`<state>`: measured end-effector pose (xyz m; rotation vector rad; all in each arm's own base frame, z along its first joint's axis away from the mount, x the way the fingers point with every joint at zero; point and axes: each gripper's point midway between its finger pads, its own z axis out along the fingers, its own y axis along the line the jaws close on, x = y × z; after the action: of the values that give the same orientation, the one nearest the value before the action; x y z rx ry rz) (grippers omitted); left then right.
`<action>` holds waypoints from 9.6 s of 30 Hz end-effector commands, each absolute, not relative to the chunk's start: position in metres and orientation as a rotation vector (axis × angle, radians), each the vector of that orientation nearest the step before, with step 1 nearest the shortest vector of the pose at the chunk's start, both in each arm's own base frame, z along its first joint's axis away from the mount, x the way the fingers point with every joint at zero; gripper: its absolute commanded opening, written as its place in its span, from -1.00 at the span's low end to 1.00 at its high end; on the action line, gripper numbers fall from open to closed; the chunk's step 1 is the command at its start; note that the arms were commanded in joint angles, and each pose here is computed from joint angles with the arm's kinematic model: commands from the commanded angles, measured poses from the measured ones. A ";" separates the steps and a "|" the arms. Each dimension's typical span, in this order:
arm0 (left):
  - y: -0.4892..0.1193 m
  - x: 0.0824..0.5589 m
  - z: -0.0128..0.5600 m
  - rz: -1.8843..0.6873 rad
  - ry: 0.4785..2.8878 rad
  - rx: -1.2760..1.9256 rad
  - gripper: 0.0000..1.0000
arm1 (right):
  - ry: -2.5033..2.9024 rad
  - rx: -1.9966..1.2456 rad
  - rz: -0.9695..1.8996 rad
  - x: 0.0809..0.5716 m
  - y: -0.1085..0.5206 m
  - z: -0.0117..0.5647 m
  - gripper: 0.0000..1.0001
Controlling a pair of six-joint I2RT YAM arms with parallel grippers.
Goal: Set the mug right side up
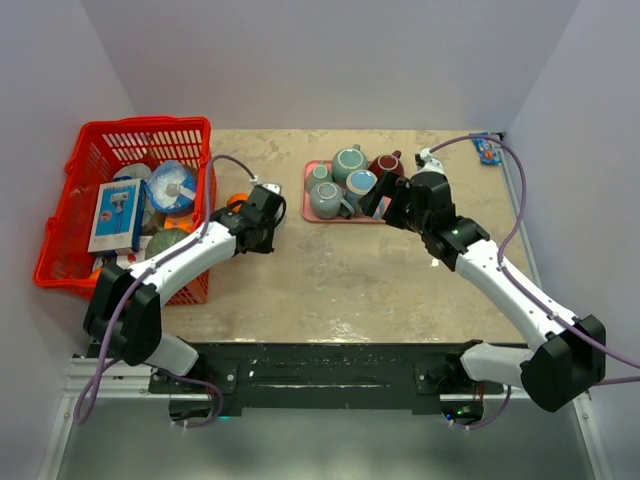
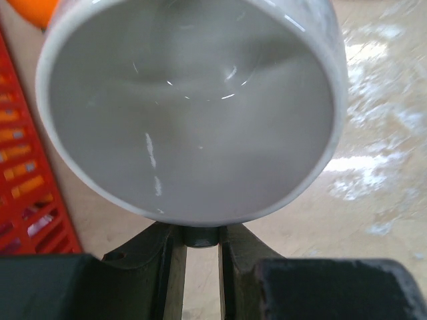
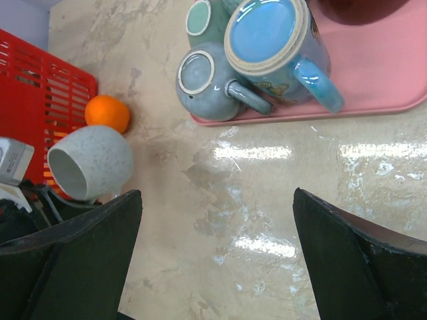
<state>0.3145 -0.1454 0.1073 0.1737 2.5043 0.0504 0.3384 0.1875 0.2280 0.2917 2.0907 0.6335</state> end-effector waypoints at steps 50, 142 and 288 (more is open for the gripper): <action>-0.083 0.289 0.079 0.181 2.572 -0.106 0.48 | 2.128 0.355 0.627 0.339 0.186 0.224 0.98; -0.212 0.331 0.282 -0.627 2.000 0.216 0.99 | 2.018 -0.208 0.546 0.409 0.181 0.252 -1.00; -0.197 0.324 0.199 -0.336 2.012 -0.002 -1.00 | 2.013 0.266 0.906 0.339 0.210 0.251 0.96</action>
<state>0.2936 -0.1916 0.1429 0.0488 2.2626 -0.2981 0.3318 0.2125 0.2396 0.2750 2.0516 0.9258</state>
